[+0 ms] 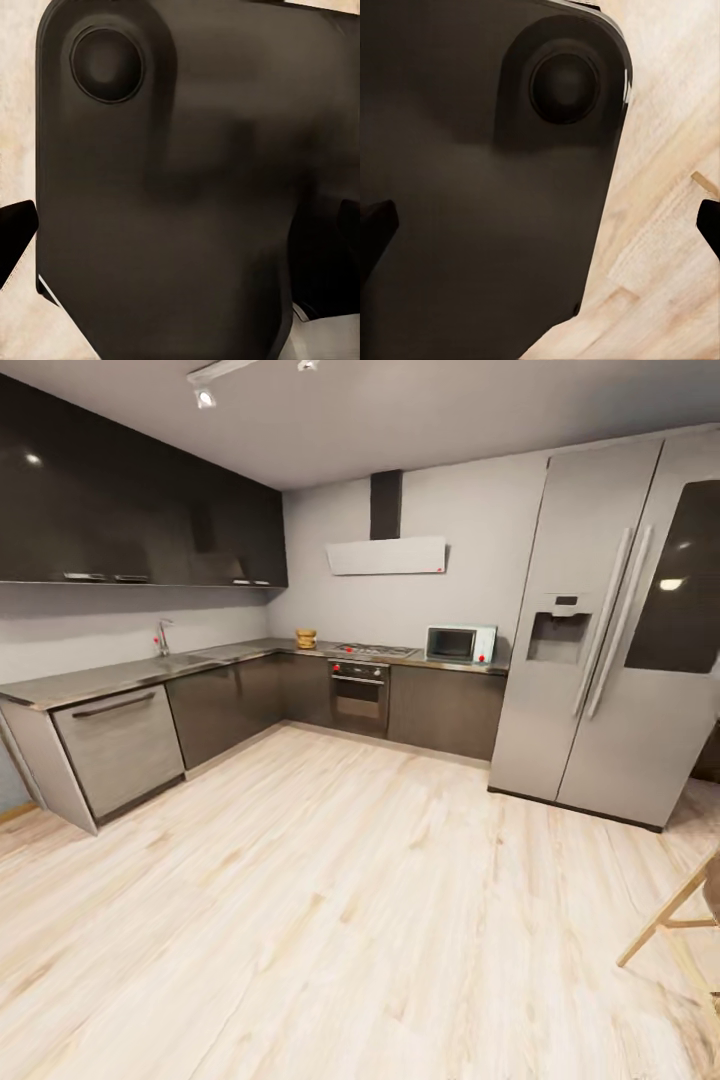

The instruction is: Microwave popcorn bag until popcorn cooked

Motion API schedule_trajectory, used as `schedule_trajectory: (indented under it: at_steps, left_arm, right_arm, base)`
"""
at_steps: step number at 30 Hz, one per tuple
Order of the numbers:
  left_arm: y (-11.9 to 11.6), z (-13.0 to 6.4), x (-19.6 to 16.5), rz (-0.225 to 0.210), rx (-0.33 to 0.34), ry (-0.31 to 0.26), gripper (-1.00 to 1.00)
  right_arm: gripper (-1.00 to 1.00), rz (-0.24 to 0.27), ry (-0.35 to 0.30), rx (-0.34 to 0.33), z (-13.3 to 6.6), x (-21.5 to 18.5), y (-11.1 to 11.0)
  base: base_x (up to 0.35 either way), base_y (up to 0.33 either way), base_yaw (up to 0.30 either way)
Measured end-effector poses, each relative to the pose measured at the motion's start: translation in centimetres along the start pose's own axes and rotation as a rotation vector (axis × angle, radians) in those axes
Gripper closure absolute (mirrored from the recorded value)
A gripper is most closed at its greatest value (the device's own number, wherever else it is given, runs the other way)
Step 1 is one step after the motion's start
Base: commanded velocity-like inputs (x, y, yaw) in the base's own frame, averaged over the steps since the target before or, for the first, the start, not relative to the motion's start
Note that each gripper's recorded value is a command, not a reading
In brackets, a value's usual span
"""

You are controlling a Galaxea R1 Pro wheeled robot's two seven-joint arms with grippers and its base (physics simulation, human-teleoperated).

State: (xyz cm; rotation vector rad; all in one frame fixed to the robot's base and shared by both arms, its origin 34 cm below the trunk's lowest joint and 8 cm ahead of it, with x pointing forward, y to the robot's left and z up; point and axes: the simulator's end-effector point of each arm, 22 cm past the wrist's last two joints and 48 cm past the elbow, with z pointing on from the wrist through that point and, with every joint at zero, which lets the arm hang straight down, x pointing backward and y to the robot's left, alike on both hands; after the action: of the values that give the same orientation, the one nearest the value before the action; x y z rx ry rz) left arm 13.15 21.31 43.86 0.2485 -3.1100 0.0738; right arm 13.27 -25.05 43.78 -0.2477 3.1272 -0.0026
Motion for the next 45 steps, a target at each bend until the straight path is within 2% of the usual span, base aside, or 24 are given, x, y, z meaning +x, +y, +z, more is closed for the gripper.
schedule_trajectory:
  at_steps: [10, 45]
  left_arm:
    - [-0.03, 0.0, 0.02, 0.001, 0.0, 0.0, -1.0]
    - [-0.03, -0.01, 0.05, 0.001, 0.0, 0.001, -1.0]
  right_arm:
    - [-1.0, 0.001, -0.001, -0.001, -0.01, -0.01, 0.09]
    - [-1.0, -0.003, -0.002, 0.0, -0.01, -0.03, -0.02]
  base:
    - [0.033, 0.0, -0.197]
    - [0.323, 0.0, -0.001]
